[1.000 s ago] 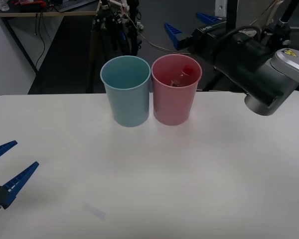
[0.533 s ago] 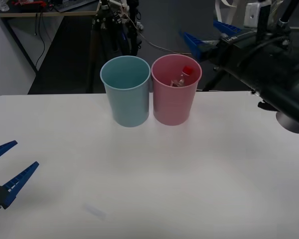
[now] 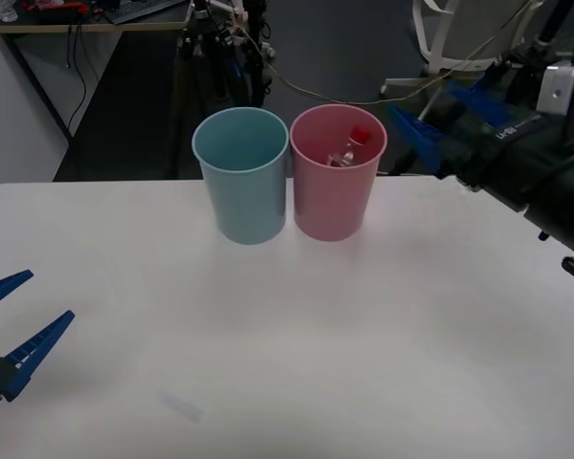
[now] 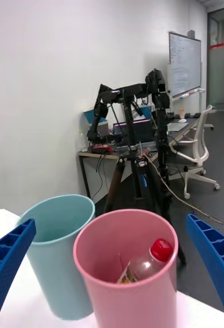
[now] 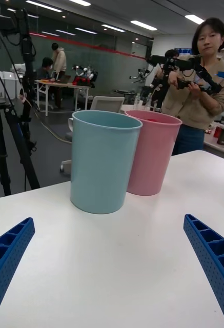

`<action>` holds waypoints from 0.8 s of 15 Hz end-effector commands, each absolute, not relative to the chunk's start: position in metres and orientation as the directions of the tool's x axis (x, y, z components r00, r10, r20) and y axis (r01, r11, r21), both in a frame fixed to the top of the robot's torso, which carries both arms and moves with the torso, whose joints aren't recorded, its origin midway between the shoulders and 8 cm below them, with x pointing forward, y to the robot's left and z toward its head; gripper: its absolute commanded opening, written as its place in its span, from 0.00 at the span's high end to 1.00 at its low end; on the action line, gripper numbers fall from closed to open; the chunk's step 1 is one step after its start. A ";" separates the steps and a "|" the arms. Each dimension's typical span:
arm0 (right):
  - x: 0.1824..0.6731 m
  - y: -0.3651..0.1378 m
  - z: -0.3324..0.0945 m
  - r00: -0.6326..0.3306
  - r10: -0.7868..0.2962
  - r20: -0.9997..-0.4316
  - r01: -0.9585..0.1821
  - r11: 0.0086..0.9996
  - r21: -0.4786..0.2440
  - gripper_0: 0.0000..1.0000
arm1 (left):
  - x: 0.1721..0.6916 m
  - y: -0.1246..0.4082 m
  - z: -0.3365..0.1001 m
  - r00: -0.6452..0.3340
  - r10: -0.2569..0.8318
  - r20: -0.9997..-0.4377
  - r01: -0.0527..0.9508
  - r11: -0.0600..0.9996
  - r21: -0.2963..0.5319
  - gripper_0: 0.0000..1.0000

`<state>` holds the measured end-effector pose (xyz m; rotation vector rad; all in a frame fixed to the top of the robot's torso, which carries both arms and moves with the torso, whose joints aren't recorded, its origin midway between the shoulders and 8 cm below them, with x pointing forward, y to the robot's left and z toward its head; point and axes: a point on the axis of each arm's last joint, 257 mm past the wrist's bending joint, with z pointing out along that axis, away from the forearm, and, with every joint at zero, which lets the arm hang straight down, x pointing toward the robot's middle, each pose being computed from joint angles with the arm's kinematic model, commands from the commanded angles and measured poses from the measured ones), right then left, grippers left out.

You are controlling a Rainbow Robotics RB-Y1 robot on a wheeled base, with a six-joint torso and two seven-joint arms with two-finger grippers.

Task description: Grasp the object on the table and drop it into the matching bin: aluminum can to the light blue bin, PET bottle to the pink bin.

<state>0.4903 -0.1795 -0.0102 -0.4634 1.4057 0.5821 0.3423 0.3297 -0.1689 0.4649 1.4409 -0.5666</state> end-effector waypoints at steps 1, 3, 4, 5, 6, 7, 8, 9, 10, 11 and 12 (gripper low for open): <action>0.467 -0.199 -0.023 0.043 0.095 -0.995 -0.632 0.774 0.046 0.00 | 0.342 0.330 -0.169 0.041 -0.082 -0.996 0.618 0.785 -0.039 0.00; 0.451 -0.216 -0.038 0.017 0.088 -0.996 -0.608 0.791 0.060 0.00 | 0.342 0.330 -0.169 0.041 -0.082 -0.996 0.618 0.785 -0.039 0.00; 0.445 -0.223 -0.043 0.011 0.090 -0.996 -0.596 0.800 0.066 0.00 | 0.342 0.330 -0.169 0.041 -0.082 -0.996 0.618 0.785 -0.039 0.00; 0.439 -0.231 -0.050 0.012 0.074 -0.997 -0.584 0.810 0.053 0.00 | 0.342 0.330 -0.169 0.041 -0.082 -0.996 0.618 0.785 -0.039 0.00; 0.432 -0.240 -0.059 0.015 0.063 -0.998 -0.573 0.818 0.043 0.00 | 0.342 0.330 -0.169 0.041 -0.082 -0.996 0.618 0.785 -0.039 0.00; 0.427 -0.245 -0.063 0.001 0.083 -0.997 -0.567 0.821 0.067 0.00 | 0.342 0.330 -0.169 0.041 -0.082 -0.996 0.618 0.785 -0.039 0.00; 0.420 -0.249 -0.071 -0.019 0.095 -0.995 -0.563 0.821 0.090 0.00 | 0.342 0.330 -0.169 0.041 -0.082 -0.996 0.618 0.785 -0.039 0.00; 0.413 -0.254 -0.076 -0.025 0.093 -0.995 -0.557 0.826 0.091 0.00 | 0.342 0.330 -0.169 0.041 -0.082 -0.996 0.618 0.785 -0.039 0.00; 0.407 -0.257 -0.083 -0.042 0.101 -0.994 -0.550 0.828 0.108 0.00 | 0.342 0.330 -0.169 0.041 -0.082 -0.996 0.618 0.785 -0.039 0.00; 0.401 -0.260 -0.091 -0.060 0.106 -0.993 -0.541 0.832 0.122 0.00 | 0.342 0.330 -0.169 0.041 -0.082 -0.996 0.618 0.785 -0.039 0.00; 0.394 -0.264 -0.098 -0.071 0.097 -0.993 -0.531 0.839 0.120 0.00 | 0.342 0.330 -0.169 0.041 -0.082 -0.996 0.618 0.785 -0.039 0.00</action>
